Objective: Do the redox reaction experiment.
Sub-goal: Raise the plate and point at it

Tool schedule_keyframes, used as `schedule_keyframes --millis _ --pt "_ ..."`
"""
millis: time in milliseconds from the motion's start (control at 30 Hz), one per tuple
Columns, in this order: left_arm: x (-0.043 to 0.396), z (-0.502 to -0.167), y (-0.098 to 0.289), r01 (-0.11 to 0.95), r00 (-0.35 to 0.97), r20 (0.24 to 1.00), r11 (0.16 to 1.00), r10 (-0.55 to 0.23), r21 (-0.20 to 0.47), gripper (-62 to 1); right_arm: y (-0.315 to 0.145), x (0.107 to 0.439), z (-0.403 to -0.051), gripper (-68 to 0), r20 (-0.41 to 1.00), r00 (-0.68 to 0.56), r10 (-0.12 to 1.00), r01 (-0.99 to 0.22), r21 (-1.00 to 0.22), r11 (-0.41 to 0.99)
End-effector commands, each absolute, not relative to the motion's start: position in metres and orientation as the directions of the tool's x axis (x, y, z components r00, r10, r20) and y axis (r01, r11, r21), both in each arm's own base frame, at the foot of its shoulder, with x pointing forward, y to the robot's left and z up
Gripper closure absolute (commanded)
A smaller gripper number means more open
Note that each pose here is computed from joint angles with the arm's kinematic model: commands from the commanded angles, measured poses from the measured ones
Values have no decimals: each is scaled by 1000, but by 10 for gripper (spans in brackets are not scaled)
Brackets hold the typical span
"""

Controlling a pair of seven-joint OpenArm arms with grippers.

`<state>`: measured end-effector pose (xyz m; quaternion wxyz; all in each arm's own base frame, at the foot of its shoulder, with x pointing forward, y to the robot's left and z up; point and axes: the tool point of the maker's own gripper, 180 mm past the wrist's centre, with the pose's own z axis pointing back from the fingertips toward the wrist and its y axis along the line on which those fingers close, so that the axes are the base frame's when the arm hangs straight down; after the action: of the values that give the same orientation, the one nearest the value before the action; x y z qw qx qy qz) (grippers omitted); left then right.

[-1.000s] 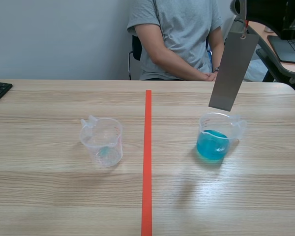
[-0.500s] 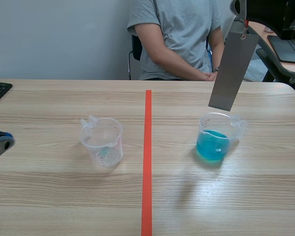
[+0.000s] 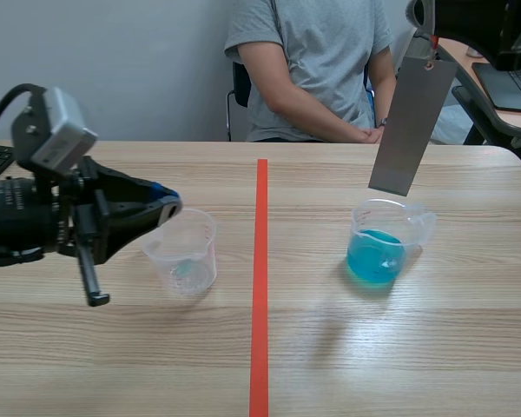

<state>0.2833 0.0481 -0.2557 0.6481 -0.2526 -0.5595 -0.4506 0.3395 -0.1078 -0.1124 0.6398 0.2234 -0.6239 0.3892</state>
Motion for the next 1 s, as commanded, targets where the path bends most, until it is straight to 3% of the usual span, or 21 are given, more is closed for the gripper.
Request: schedule_keyframes --millis 0,500,967 --pt "290 -250 36 867 -42 962 469 -269 169 -49 -108 339 -95 -15 969 -129 209 -773 -230 591" --pt "338 -279 -42 891 -8 968 437 -251 120 -49 -108 339 -95 -15 969 -129 209 -773 -230 591" --pt "354 -275 -113 921 0 977 380 -211 82 -49 -108 339 -95 -15 969 -129 209 -773 -230 591"
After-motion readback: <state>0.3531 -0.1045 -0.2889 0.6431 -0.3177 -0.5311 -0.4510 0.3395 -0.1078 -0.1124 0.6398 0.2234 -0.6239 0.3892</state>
